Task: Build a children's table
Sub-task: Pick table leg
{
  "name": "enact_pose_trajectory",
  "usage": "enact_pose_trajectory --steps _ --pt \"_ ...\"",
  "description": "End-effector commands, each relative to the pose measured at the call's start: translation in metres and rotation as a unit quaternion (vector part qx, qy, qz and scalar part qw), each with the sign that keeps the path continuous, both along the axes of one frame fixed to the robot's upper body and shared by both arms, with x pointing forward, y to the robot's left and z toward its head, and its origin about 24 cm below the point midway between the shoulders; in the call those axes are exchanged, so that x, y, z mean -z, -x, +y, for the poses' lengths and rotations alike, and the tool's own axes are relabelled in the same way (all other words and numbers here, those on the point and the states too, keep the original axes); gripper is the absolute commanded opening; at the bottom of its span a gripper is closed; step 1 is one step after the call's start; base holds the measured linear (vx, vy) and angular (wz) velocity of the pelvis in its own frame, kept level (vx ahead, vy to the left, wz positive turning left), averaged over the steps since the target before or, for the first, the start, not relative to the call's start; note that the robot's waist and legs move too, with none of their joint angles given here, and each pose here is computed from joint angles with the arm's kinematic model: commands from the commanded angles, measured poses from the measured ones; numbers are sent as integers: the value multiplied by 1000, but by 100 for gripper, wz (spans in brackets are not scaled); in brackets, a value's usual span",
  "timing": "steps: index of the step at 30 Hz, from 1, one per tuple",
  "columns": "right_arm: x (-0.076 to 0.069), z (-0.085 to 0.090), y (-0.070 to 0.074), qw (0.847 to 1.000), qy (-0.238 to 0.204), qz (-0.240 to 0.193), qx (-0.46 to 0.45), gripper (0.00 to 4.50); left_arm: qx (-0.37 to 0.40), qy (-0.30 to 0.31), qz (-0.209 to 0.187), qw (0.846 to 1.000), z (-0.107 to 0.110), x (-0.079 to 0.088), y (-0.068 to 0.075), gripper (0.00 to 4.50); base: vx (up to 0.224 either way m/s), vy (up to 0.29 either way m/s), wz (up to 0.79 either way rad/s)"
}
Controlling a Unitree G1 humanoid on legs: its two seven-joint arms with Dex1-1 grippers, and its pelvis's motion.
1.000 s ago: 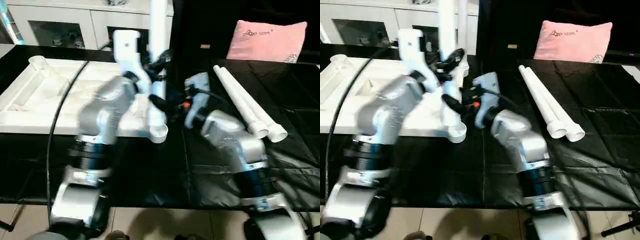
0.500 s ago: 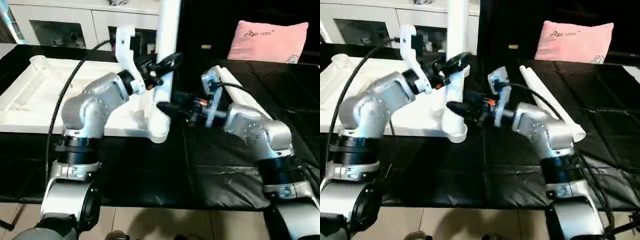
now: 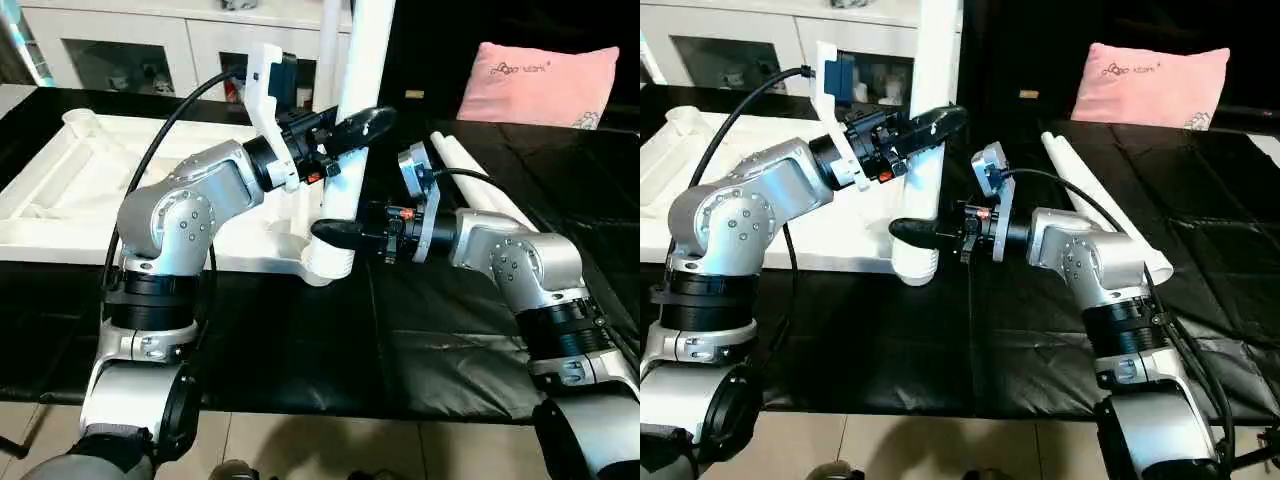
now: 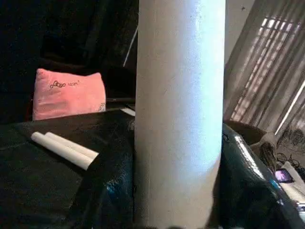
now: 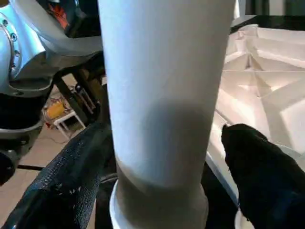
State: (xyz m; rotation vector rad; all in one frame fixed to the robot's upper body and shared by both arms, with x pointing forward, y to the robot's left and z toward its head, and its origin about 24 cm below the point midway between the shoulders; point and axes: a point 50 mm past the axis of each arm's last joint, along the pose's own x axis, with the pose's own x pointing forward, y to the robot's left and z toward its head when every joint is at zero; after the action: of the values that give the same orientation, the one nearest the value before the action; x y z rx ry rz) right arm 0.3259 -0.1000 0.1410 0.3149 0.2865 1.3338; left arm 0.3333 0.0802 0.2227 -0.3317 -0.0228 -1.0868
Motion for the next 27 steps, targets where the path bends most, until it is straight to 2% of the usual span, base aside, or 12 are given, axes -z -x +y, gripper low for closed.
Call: enact_pose_trajectory --steps 1,3,8,10,11,16,17,27 --pt "-6 0 -2 1000 -6 -4 -10 400 28 -3 -21 999 -10 -11 6 185 0 0 0" --pt "-5 1 -2 1000 -6 -2 -11 400 31 -2 -22 999 -11 -11 6 185 0 0 0" --pt "-1 3 -2 1000 -3 8 -13 340 46 -2 -24 999 -15 -12 9 185 0 0 0" --pt "0 3 -2 1000 0 11 -13 333 52 -3 -26 998 -16 -12 10 185 0 0 0" --pt "2 3 -2 1000 3 13 -13 308 54 -5 -27 998 -17 -12 10 185 0 0 0" --pt "4 3 -3 1000 9 17 -11 277 55 -5 -28 998 -16 -12 11 185 0 0 0" --pt "4 2 -3 1000 9 17 -11 255 55 -4 -27 998 -16 -12 11 185 0 0 0" --pt "8 3 -5 1000 11 21 -13 203 69 3 -26 997 -20 -13 14 185 0 0 0"
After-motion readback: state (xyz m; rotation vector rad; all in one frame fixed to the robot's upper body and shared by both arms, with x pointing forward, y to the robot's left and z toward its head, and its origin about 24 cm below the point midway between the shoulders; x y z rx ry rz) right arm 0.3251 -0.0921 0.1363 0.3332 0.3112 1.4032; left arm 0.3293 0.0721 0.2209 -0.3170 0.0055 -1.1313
